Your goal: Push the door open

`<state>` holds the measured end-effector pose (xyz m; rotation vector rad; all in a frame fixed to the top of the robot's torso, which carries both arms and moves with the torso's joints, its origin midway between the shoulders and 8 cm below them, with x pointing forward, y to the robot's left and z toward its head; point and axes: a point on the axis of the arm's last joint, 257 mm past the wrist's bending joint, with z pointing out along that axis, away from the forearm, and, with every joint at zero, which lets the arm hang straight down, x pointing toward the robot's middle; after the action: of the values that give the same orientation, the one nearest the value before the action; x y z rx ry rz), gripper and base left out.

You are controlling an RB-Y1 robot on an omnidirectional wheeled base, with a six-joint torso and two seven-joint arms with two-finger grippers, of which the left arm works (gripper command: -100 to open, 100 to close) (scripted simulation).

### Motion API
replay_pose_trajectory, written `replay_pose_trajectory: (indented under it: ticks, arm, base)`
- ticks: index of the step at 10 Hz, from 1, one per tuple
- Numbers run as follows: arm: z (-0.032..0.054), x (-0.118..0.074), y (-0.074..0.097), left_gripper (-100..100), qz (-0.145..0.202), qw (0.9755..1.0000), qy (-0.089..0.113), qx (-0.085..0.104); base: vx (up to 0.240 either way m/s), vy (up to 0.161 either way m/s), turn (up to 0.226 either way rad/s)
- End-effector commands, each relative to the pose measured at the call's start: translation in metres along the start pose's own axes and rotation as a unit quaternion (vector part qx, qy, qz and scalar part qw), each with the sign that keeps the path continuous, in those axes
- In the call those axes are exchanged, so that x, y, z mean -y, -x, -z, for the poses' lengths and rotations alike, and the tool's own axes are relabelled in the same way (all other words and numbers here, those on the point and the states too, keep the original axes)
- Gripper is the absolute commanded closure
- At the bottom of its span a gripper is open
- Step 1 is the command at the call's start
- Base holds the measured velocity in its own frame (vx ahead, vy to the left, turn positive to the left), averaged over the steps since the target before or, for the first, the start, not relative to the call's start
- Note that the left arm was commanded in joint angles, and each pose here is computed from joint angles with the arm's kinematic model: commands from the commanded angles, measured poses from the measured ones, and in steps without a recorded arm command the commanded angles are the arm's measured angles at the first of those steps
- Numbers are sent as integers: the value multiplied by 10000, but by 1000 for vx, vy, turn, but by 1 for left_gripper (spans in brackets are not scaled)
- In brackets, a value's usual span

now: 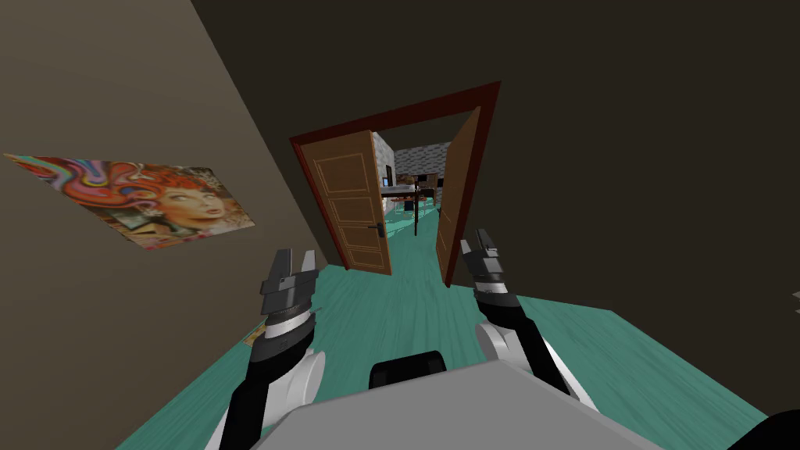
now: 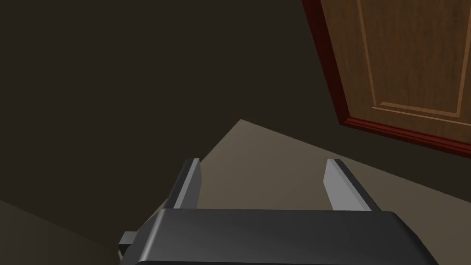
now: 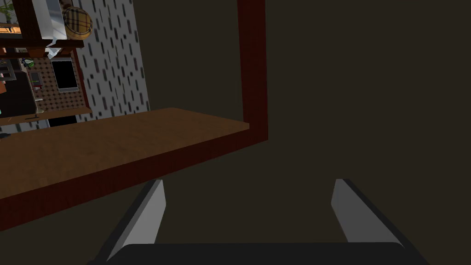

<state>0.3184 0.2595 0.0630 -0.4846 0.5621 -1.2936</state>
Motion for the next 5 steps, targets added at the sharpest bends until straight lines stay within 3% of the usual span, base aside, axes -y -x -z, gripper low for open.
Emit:
replay_pose_trajectory:
  ticks: [1, 5]
  arm:
    - [8, -115, -37, -100, 47, 9999, 82, -37]
    - [29, -411, -135, -100, 167, 9993, 294, -126]
  base:
    - [42, 6, -9]
    - [88, 39, -11]
